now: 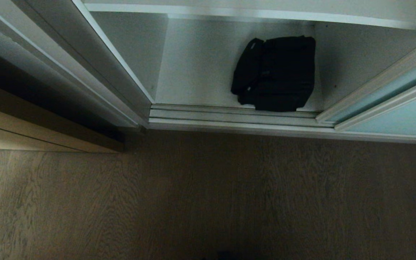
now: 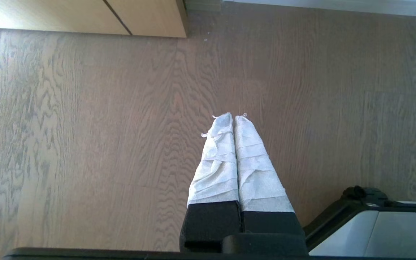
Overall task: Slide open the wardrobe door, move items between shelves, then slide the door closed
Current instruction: Close the door
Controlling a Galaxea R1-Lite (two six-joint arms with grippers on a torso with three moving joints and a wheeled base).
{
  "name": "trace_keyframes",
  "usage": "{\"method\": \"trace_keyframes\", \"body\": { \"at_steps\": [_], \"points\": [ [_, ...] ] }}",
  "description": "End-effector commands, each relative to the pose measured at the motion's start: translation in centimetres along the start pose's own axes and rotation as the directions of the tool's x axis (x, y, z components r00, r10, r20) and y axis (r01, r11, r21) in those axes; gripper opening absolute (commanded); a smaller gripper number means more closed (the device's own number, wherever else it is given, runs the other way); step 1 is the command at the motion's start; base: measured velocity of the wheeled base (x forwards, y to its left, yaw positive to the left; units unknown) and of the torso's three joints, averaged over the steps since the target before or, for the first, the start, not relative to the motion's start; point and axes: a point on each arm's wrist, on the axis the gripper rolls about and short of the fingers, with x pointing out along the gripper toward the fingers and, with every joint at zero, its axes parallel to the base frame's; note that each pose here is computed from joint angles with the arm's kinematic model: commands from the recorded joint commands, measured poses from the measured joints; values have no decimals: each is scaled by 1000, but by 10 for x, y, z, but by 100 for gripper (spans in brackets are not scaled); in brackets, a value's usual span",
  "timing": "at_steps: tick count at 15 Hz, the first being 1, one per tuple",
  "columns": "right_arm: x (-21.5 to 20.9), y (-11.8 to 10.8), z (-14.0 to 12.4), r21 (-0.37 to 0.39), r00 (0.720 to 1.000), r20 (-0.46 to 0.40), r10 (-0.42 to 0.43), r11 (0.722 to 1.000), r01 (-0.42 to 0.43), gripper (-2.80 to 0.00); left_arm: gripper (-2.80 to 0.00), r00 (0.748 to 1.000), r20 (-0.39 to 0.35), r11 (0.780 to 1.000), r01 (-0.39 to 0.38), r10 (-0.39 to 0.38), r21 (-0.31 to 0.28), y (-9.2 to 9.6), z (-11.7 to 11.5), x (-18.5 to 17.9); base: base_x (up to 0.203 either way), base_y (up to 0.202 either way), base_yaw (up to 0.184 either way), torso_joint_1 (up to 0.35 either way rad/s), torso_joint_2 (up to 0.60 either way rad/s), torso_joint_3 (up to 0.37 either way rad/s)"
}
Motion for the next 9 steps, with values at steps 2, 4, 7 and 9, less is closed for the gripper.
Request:
{"method": "trace_keyframes", "body": {
  "at_steps": [2, 4, 7, 9],
  "points": [
    [37, 3, 28, -48, 977, -114, -182, 983, 178, -280, -280, 1000, 1, 1000, 0, 0, 0, 0, 0, 0, 0, 0, 0, 0, 0, 0],
    [46, 2, 42, -62, 954, -116, -277, 960, 272, -280, -280, 1000, 0, 1000, 0, 0, 0, 0, 0, 0, 0, 0, 0, 0, 0, 0],
    [45, 0, 60, -50, 947, -84, -310, 951, 307, -280, -280, 1000, 1, 1000, 0, 0, 0, 0, 0, 0, 0, 0, 0, 0, 0, 0],
    [45, -1, 74, -25, 948, -48, -314, 949, 313, -280, -280, 1000, 1, 1000, 0, 0, 0, 0, 0, 0, 0, 0, 0, 0, 0, 0]
  ]
}}
